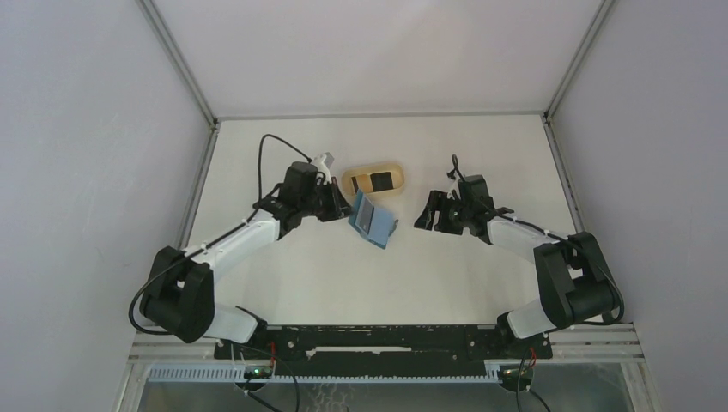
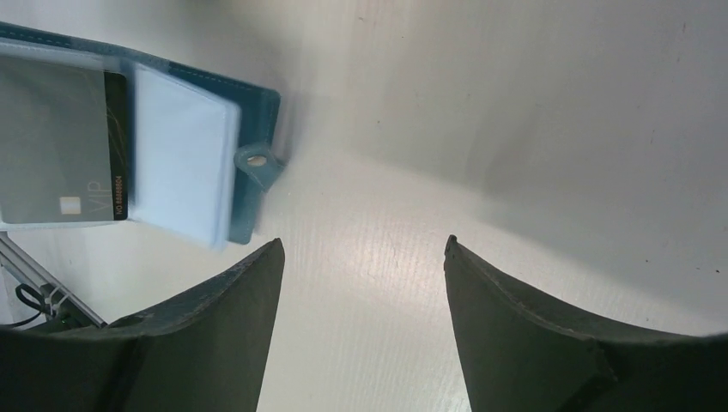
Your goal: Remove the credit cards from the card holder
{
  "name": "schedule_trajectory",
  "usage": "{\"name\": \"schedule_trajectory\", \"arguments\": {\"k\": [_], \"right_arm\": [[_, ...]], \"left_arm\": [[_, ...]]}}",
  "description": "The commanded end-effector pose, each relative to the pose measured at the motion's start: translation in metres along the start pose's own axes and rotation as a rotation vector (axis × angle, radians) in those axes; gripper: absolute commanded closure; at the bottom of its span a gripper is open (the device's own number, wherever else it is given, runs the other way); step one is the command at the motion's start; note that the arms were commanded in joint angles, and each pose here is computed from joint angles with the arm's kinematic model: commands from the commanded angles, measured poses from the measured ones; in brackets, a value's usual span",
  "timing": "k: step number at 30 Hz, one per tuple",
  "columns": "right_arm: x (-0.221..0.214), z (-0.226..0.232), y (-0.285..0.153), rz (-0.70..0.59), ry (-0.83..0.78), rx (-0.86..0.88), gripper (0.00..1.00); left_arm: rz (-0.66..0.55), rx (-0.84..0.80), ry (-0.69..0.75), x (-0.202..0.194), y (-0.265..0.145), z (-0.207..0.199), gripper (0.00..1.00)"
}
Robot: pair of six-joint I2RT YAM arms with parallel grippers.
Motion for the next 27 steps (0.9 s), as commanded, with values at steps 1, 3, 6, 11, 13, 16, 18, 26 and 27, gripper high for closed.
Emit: {"name": "schedule_trajectory", "arguments": {"k": [1,3,6,11,13,16,18,26,27], "right_arm": [[0.014,0.004,-0.006,-0.06,-0.034,-0.015,0.23],[0.013,0.004,-0.006,-0.056,-0.031,-0.023,0.23],[0.012,0.002,-0.005,-0.052,-0.025,-0.032,0.22],[0.011,0.002,-0.004,-0.048,-0.026,-0.037,0.22],[0.012,0.002,-0.005,-0.052,-0.025,-0.039,0.22],[0.013,0.003,-0.005,-0.056,-0.028,-0.032,0.22],[0.013,0.005,-0.006,-0.057,-0.03,-0.019,0.22],[0.016,0.015,-0.009,-0.083,-0.06,0.031,0.22],[0.017,0.017,-0.009,-0.087,-0.063,0.046,0.22]], "left_arm": [[-0.059,0.053,0.104,0.015,-0.018,-0.018,1.0],[-0.065,0.087,0.13,0.016,-0.02,-0.021,1.0],[-0.069,0.113,0.152,0.017,-0.022,-0.025,1.0],[-0.065,0.116,0.144,0.016,-0.02,-0.024,1.0],[-0.065,0.119,0.139,0.015,-0.019,-0.022,1.0],[-0.067,0.124,0.111,0.01,-0.012,-0.015,1.0],[-0.061,0.111,0.085,0.005,-0.005,-0.008,1.0],[-0.05,0.093,-0.053,-0.018,0.021,0.021,1.0],[-0.046,0.1,-0.066,-0.021,0.023,0.025,1.0]]}}
Point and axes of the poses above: each gripper's point midway between its finger pads, its own y axis out along the fingers, its own z axis along the line the jaws close on, x = y × z, the point moved 10 cm from there along -y, back along the fingers, and after that the axes turned 11 degrees about -y, right-handed, at the moved point
